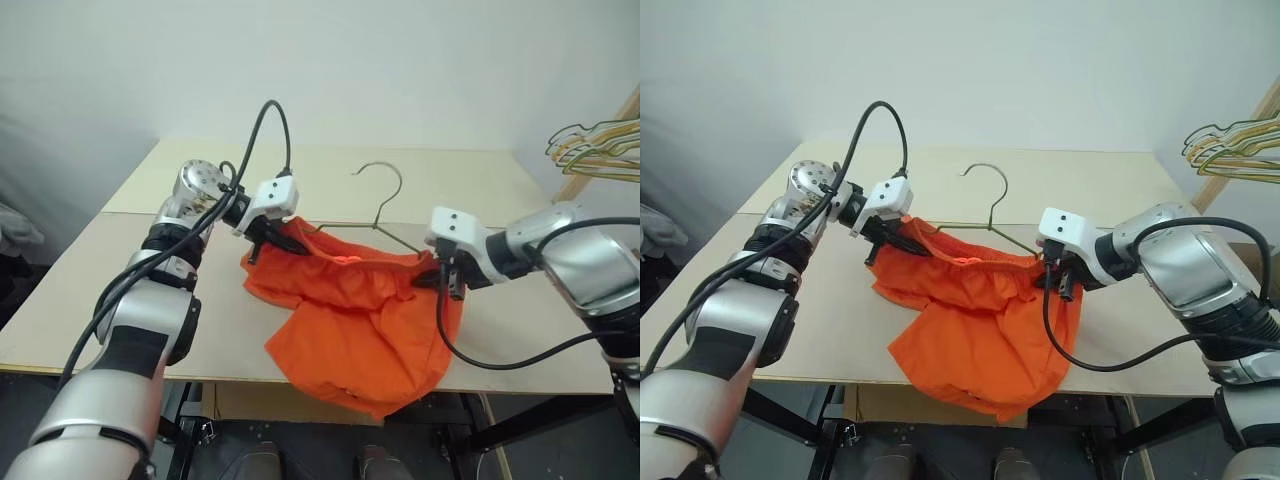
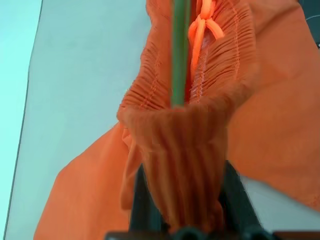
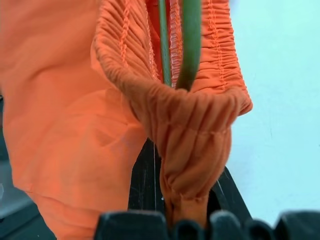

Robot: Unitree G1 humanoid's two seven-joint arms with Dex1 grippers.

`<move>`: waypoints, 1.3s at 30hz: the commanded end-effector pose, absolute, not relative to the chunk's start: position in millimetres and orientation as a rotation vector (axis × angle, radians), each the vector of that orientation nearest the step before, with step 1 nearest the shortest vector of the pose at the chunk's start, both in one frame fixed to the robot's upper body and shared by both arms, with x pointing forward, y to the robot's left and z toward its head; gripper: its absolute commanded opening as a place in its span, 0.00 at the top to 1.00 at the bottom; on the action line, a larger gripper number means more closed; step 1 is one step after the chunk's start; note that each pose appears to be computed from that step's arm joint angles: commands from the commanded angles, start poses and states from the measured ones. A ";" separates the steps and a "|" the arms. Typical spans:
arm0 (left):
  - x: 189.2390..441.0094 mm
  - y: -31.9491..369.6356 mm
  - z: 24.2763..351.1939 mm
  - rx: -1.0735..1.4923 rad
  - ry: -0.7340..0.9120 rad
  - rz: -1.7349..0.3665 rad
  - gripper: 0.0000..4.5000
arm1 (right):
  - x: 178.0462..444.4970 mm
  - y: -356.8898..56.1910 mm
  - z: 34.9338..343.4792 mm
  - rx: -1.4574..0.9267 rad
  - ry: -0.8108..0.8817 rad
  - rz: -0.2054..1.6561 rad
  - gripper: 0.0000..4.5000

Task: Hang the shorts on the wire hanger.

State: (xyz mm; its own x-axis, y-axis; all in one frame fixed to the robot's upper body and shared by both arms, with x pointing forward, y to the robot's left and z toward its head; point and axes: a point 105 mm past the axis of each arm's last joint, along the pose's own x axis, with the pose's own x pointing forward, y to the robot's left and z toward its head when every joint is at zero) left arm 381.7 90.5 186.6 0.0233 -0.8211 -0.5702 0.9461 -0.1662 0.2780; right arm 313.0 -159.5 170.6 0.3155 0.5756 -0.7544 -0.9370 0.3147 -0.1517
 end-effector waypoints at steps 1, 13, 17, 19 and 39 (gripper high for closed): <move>381.7 84.7 209.2 0.718 0.119 -1.580 0.60 | 309.1 -163.5 185.6 -0.637 0.612 1.085 1.00; 399.0 113.1 245.7 0.585 -0.009 -1.365 0.01 | 277.5 -209.0 171.0 -0.359 0.684 0.849 1.00; 403.6 108.8 271.9 0.362 -0.102 -1.296 0.01 | 263.1 -226.3 165.0 -0.265 0.680 0.677 1.00; 394.5 101.5 283.2 0.242 -0.158 -1.344 0.01 | 257.1 -236.5 163.3 -0.229 0.665 0.553 1.00; 323.5 40.7 318.3 -0.198 -0.369 -1.495 0.01 | 225.4 -366.1 159.2 0.137 0.490 -0.420 1.00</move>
State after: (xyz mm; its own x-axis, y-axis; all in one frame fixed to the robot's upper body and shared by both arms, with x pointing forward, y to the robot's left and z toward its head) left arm 328.2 38.3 305.1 0.0542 -0.9409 0.3344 0.9954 0.0773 0.0561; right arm 228.1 -347.5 143.9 0.8079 -0.2523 -0.5326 0.3142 0.9490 0.0271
